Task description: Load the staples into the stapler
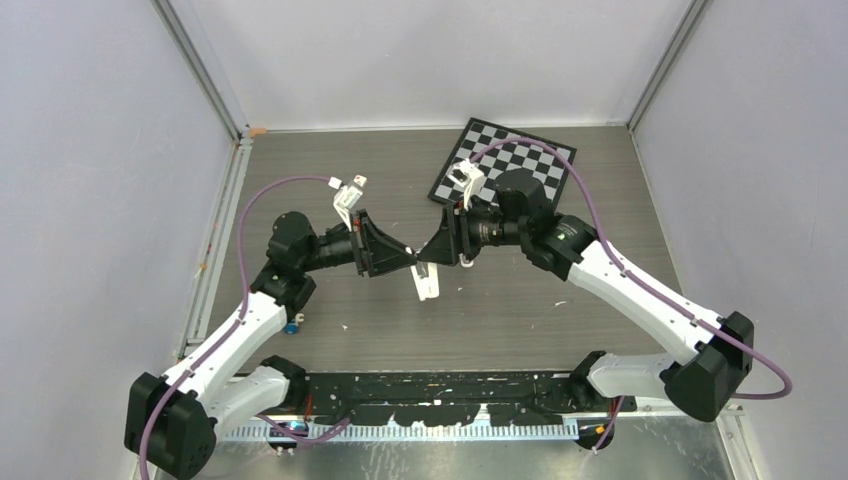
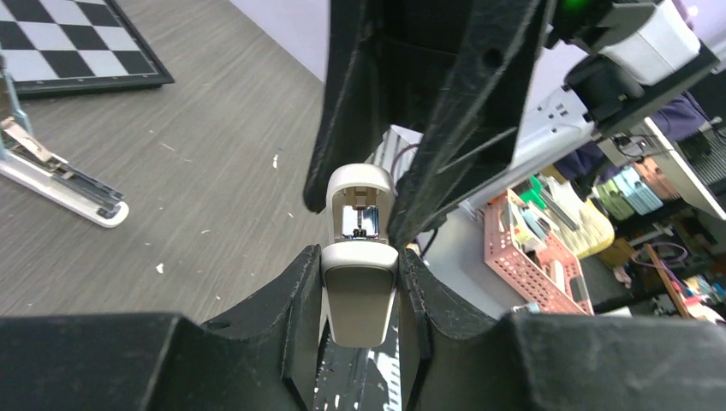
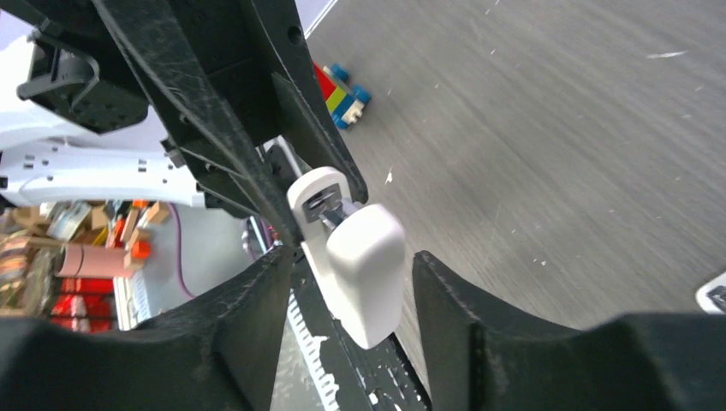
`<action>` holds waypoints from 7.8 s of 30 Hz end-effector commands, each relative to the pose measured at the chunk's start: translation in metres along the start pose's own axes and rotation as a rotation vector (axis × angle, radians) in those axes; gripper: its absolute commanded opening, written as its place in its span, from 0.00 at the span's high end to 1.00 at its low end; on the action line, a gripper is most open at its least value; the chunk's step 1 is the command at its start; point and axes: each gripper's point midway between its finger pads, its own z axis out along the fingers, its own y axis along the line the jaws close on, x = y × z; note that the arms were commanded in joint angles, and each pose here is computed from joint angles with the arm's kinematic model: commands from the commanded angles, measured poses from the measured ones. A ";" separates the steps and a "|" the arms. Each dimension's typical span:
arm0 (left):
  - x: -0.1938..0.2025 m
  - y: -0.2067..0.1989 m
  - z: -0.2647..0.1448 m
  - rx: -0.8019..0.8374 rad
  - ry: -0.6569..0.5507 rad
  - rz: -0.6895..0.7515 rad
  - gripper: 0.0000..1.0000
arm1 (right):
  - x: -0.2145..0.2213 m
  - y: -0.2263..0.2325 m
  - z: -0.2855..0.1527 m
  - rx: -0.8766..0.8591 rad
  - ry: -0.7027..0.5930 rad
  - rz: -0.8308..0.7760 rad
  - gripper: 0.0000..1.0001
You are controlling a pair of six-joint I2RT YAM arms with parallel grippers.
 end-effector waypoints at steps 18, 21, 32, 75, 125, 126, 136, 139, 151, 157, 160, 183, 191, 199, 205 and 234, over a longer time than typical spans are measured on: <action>-0.024 -0.012 -0.005 0.035 -0.087 0.086 1.00 | -0.018 0.020 -0.021 -0.183 -0.054 0.021 0.86; -0.033 0.003 -0.012 -0.036 -0.131 0.067 1.00 | -0.017 0.004 -0.028 -0.146 -0.068 0.038 0.82; -0.061 0.060 -0.049 -0.314 -0.396 -0.026 1.00 | -0.006 -0.032 -0.022 -0.069 -0.107 0.189 0.93; -0.031 -0.010 0.018 0.087 0.097 0.141 0.15 | -0.005 -0.004 -0.025 -0.130 0.103 -0.003 1.00; -0.077 0.058 -0.028 -0.392 -0.275 0.001 1.00 | -0.052 -0.040 -0.029 0.034 -0.151 0.185 0.99; -0.081 0.059 -0.029 -0.392 -0.314 -0.007 1.00 | -0.056 -0.041 -0.029 0.037 -0.177 0.192 0.99; -0.082 0.073 -0.037 -0.385 -0.507 -0.182 1.00 | -0.088 -0.050 -0.035 0.069 -0.418 0.342 0.99; -0.082 0.077 -0.047 -0.413 -0.576 -0.226 1.00 | -0.094 -0.050 -0.041 0.073 -0.473 0.339 0.99; -0.058 0.102 -0.062 -0.486 -0.662 -0.409 1.00 | -0.106 -0.045 -0.037 0.010 -0.587 0.315 1.00; -0.053 0.116 -0.085 -0.624 -0.731 -0.435 1.00 | -0.113 -0.048 -0.041 0.053 -0.666 0.289 0.99; -0.050 0.120 -0.094 -0.669 -0.770 -0.484 1.00 | -0.113 -0.046 -0.043 0.065 -0.680 0.261 1.00; -0.050 0.027 -0.104 -0.608 -0.377 0.198 0.29 | -0.036 -0.018 -0.027 0.036 -0.142 -0.218 0.99; -0.019 -0.011 -0.073 -0.329 0.000 0.311 0.28 | -0.032 0.008 -0.042 -0.059 -0.106 -0.313 0.99; 0.000 -0.015 -0.046 -0.148 0.142 0.259 0.26 | -0.032 0.020 -0.041 -0.132 -0.125 -0.297 0.99; 0.012 -0.013 -0.027 -0.119 0.216 0.238 0.27 | -0.031 0.021 -0.036 -0.160 -0.117 -0.290 0.99; 0.025 -0.008 0.006 -0.045 0.285 0.305 0.90 | -0.041 0.018 -0.021 -0.174 -0.121 -0.213 0.83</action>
